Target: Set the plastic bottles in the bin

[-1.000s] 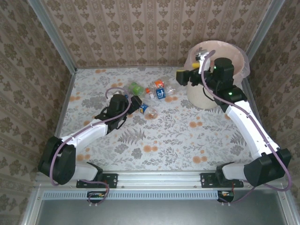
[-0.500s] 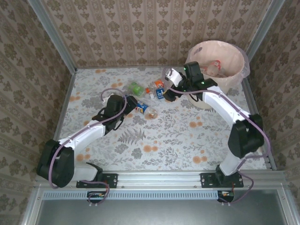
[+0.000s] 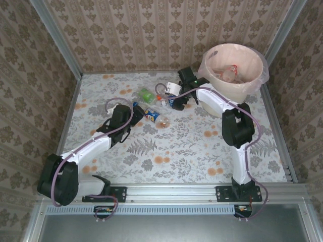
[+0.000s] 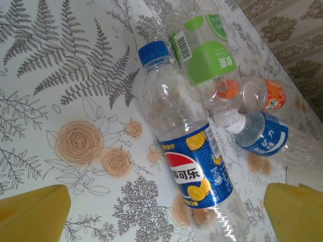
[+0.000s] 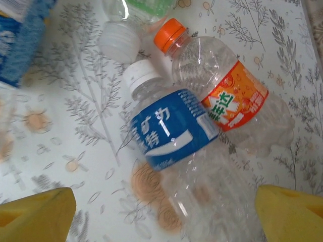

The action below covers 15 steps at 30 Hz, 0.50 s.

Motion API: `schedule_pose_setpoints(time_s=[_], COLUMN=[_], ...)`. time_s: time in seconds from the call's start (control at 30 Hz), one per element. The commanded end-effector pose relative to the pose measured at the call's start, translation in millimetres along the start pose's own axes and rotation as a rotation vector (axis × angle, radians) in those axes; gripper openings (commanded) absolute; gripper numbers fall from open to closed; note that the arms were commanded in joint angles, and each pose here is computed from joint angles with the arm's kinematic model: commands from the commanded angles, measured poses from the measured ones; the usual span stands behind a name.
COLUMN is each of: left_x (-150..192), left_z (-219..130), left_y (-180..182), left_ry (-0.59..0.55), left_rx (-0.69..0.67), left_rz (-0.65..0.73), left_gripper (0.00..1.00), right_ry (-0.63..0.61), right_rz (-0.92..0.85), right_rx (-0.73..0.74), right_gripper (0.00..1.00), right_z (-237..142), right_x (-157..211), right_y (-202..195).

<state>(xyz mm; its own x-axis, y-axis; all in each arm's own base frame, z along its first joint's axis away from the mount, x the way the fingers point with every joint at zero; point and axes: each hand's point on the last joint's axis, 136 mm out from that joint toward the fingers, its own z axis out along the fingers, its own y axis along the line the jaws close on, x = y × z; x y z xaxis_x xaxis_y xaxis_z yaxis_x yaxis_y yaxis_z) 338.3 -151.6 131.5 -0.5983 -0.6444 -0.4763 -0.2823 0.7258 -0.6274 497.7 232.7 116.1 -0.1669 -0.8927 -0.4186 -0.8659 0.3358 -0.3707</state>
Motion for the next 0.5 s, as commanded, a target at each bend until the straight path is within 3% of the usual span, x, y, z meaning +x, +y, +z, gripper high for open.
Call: schedule_pose_setpoints(time_s=[0.0, 0.23, 0.47], left_x=[-3, -3, -2], left_z=[-3, -3, -2], left_y=[8, 14, 14], left_ry=[-0.012, -0.012, -0.003], left_rx=[-0.024, -0.037, -0.035], left_rz=[-0.019, -0.028, -0.029], left_gripper=[1.0, 1.0, 1.0], right_ry=[0.109, 0.205, 0.2], right_rz=[-0.068, -0.126, -0.063], right_rx=[0.013, -0.056, -0.163], right_gripper=[0.94, 0.94, 0.81], right_z=[20, 50, 48], right_x=[16, 38, 42], right_y=[-7, 9, 36])
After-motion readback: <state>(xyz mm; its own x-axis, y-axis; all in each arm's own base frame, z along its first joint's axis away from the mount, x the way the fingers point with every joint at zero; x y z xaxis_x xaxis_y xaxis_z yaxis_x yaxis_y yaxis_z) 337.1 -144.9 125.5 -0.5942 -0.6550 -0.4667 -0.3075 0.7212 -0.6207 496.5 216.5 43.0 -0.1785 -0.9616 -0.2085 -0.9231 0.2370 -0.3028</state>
